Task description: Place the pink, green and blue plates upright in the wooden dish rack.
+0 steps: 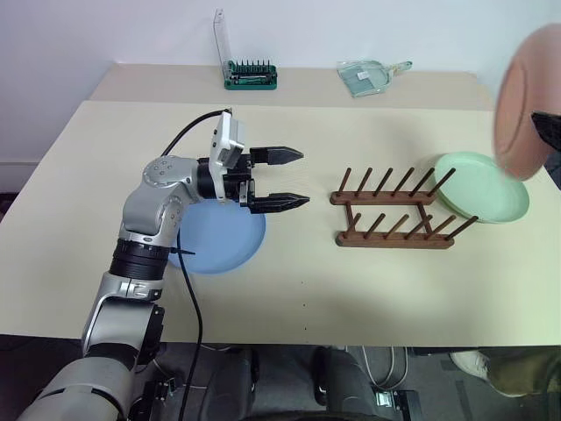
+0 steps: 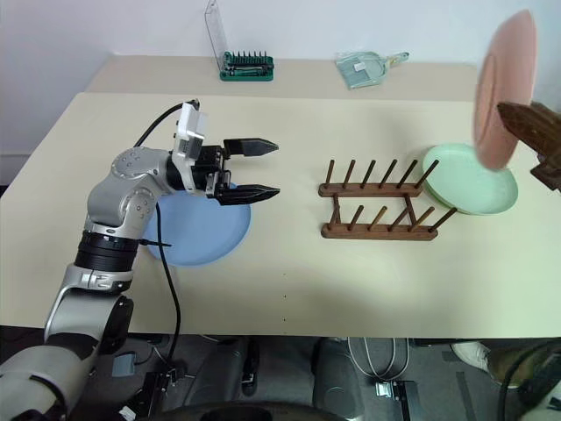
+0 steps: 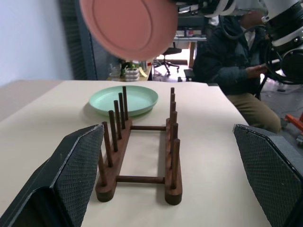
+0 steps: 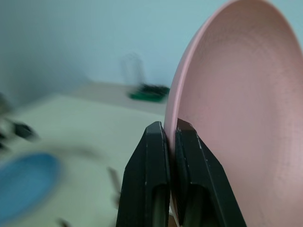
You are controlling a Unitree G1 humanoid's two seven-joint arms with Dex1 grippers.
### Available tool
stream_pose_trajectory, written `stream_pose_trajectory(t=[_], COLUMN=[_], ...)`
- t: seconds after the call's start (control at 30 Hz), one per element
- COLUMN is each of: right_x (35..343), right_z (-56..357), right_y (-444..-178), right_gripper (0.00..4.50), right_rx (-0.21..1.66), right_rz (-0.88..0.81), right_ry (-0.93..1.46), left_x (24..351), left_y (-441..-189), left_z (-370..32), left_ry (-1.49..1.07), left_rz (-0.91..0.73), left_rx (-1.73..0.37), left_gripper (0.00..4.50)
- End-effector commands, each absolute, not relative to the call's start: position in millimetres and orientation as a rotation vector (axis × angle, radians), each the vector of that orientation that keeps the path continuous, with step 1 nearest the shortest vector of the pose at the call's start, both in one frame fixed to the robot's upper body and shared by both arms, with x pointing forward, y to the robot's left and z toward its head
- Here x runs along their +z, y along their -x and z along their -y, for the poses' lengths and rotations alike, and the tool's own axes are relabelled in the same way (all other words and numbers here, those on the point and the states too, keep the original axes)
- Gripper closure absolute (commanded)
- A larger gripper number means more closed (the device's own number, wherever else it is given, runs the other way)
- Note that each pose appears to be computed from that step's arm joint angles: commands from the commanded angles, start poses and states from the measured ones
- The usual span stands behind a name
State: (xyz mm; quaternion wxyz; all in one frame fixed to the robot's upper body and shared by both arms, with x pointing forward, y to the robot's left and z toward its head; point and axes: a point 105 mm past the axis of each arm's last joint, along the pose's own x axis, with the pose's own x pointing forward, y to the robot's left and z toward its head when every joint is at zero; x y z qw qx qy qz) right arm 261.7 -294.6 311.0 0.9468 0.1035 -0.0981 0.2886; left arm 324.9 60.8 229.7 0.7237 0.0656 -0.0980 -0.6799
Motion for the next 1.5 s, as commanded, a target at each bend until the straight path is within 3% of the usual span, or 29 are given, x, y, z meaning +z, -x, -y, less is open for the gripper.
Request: stream_pose_trajectory(t=[0.03, 0.43, 1.1, 1.2, 1.43, 1.5], right_x=[326.7, 310.9, 263.9, 260.9, 259.2, 272.3], right_z=[299.3, 316.3, 319.8, 318.5, 323.2, 330.2], right_y=[-251.8, -245.6, -255.2, -260.9, -272.5, -273.7], right_gripper=[4.46, 4.46, 4.46, 3.46, 0.07, 0.03], right_rx=[0.684, 0.755, 0.739, 0.753, 0.688, 0.652], right_rz=[0.249, 0.147, 0.035, 0.029, 0.052, 0.137], right_ry=[-0.366, -0.609, -0.604, -0.613, -0.501, -0.456], left_x=[239.2, 238.2, 238.3, 238.0, 238.7, 238.4], left_y=[-321.1, -317.4, -316.3, -315.8, -313.9, -313.3], left_z=[-65.5, -69.9, -65.5, -65.8, -66.5, -66.8], left_ry=[-0.146, -0.136, -0.15, -0.153, -0.154, -0.151], left_rz=[0.263, 0.25, 0.245, 0.245, 0.247, 0.246], left_rx=[-1.487, -1.469, -1.486, -1.483, -1.477, -1.477], left_gripper=[0.0, 0.0, 0.0, 0.0, 0.0, 0.0])
